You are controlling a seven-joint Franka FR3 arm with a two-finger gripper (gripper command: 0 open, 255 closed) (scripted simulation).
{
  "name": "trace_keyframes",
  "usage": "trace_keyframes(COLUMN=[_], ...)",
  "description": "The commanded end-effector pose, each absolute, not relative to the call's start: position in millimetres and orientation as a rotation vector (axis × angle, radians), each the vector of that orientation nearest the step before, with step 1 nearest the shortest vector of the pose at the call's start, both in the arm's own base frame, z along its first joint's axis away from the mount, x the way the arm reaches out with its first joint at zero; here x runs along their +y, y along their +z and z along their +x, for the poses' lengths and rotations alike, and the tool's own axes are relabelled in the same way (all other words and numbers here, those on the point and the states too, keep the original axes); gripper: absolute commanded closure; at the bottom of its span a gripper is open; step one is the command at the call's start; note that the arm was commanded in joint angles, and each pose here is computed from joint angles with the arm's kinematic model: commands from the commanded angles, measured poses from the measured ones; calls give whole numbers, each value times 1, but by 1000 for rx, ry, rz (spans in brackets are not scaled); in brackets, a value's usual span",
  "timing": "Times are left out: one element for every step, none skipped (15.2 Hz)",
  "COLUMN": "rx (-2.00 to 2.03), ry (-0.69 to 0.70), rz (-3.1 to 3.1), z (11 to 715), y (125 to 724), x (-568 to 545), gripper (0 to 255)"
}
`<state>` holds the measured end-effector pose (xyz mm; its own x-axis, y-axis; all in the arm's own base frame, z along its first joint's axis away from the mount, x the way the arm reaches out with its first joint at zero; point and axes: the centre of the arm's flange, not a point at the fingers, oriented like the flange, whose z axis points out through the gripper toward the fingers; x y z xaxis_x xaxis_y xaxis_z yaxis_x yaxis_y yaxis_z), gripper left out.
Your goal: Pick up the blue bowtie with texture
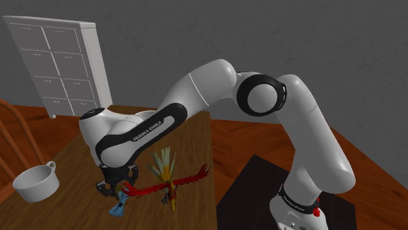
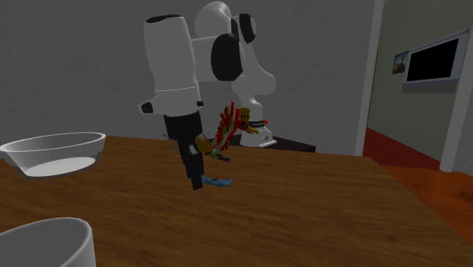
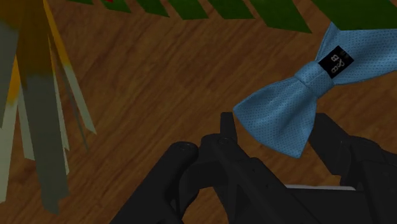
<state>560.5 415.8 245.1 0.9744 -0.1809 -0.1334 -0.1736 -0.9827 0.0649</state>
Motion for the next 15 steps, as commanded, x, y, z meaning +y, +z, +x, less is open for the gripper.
trace_keyframes(rx=[-276, -276, -276, -276, -276, -276, -276, -276, -276, -276, -276, -276, -276, -276, -276], ry=[-220, -220, -220, -220, -220, -220, -220, -220, -220, -220, -220, -220, -220, -220, -220], rz=[3065, 3065, 3065, 3065, 3065, 3065, 3065, 3065, 3065, 3065, 3065, 3065, 3065, 3065, 3065], z=[560, 560, 560, 560, 560, 560, 560, 560, 560, 560, 560, 560, 560, 560, 560], y=[251, 256, 261, 267, 272, 277, 282, 288, 293, 298, 304, 309, 314, 319, 320], x=[415, 415, 415, 415, 415, 415, 415, 415, 415, 415, 415, 415, 415, 415, 415], gripper=[255, 255, 255, 255, 255, 255, 255, 255, 255, 255, 255, 255, 255, 255, 255])
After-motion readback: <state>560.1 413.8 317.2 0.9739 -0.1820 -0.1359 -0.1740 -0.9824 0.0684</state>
